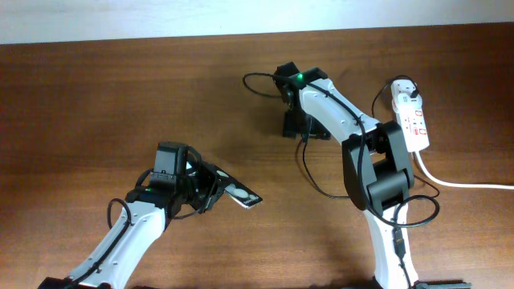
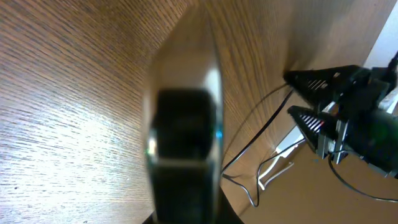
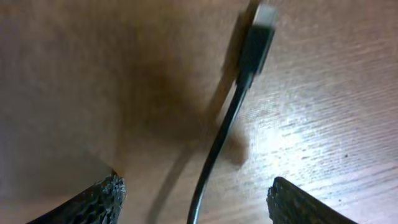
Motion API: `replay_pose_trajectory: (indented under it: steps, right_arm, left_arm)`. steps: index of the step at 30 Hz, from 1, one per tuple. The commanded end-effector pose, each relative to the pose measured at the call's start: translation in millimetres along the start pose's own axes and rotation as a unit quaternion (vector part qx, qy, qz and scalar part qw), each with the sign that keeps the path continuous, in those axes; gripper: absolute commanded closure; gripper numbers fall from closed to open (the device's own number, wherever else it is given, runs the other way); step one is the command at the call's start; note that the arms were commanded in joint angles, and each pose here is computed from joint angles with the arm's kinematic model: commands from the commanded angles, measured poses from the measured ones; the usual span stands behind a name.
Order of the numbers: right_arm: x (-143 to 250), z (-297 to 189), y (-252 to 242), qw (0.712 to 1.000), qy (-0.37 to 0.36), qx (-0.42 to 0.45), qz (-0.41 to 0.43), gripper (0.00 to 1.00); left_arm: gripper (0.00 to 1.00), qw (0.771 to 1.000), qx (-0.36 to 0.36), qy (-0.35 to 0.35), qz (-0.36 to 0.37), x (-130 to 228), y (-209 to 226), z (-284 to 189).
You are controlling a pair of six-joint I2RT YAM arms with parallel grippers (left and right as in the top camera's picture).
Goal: Plug charger to phone and switch on socket
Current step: 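Grasp the black USB-C cable end with the right gripper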
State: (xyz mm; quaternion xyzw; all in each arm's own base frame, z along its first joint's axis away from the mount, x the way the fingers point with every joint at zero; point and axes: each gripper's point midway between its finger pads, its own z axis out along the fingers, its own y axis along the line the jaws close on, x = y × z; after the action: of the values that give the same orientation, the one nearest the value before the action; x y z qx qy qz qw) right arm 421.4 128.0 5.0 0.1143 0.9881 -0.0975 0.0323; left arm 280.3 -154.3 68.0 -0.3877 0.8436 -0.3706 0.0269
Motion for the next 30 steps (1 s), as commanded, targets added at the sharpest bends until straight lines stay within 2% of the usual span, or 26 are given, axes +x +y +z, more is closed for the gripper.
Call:
replay_pose_trajectory:
  steps: [1, 3, 4, 7, 12, 14, 16, 18, 27, 30]
  right_arm:
    - [3.8, 36.5, -17.2, 0.997, 0.019, 0.039, 0.060, 0.22]
    - [2.5, 39.8, -22.5, 0.996, 0.039, 0.020, 0.081, 0.23]
    - [5.0, 43.7, -26.4, 0.994, 0.055, 0.010, 0.091, 0.27]
    - [20.9, 55.4, -32.6, 0.988, 0.105, -0.014, 0.109, 0.52]
    - [16.3, 58.1, -32.5, 0.990, 0.096, -0.018, 0.106, 0.66]
    - [15.3, 58.3, -34.5, 0.990, 0.092, -0.012, 0.106, 0.78]
    - [9.8, 59.4, -44.2, 0.992, 0.074, 0.014, 0.104, 0.79]
    - [7.7, 59.6, -48.4, 0.992, 0.066, 0.025, 0.103, 0.73]
    - [-4.5, 61.1, -41.6, 0.993, 0.043, 0.009, 0.108, 0.74]
    - [-3.6, 61.1, -41.3, 0.993, 0.045, 0.008, 0.108, 0.86]
  left_arm:
    - [1.00, 1.000, 0.013, 0.001, 0.016, 0.4, -9.8, -3.4]
    - [1.00, 1.000, 0.012, 0.001, 0.016, 0.4, -9.2, -3.4]
    - [1.00, 1.000, 0.012, 0.001, 0.016, 0.3, -9.2, -3.5]
    - [1.00, 1.000, 0.012, 0.001, 0.015, 0.3, -9.2, -3.5]
    - [1.00, 1.000, 0.012, 0.002, 0.016, 0.6, -9.2, -3.4]
    - [1.00, 1.000, 0.011, 0.002, 0.015, 0.8, -8.5, -3.4]
    - [1.00, 1.000, 0.011, 0.002, 0.015, 0.8, -8.5, -3.4]
    - [0.99, 1.000, 0.011, 0.002, 0.015, 0.7, -8.5, -3.4]
    - [0.99, 1.000, 0.011, 0.002, 0.014, 0.6, -8.5, -3.4]
    - [0.99, 1.000, 0.011, 0.001, 0.014, 0.5, -8.4, -3.4]
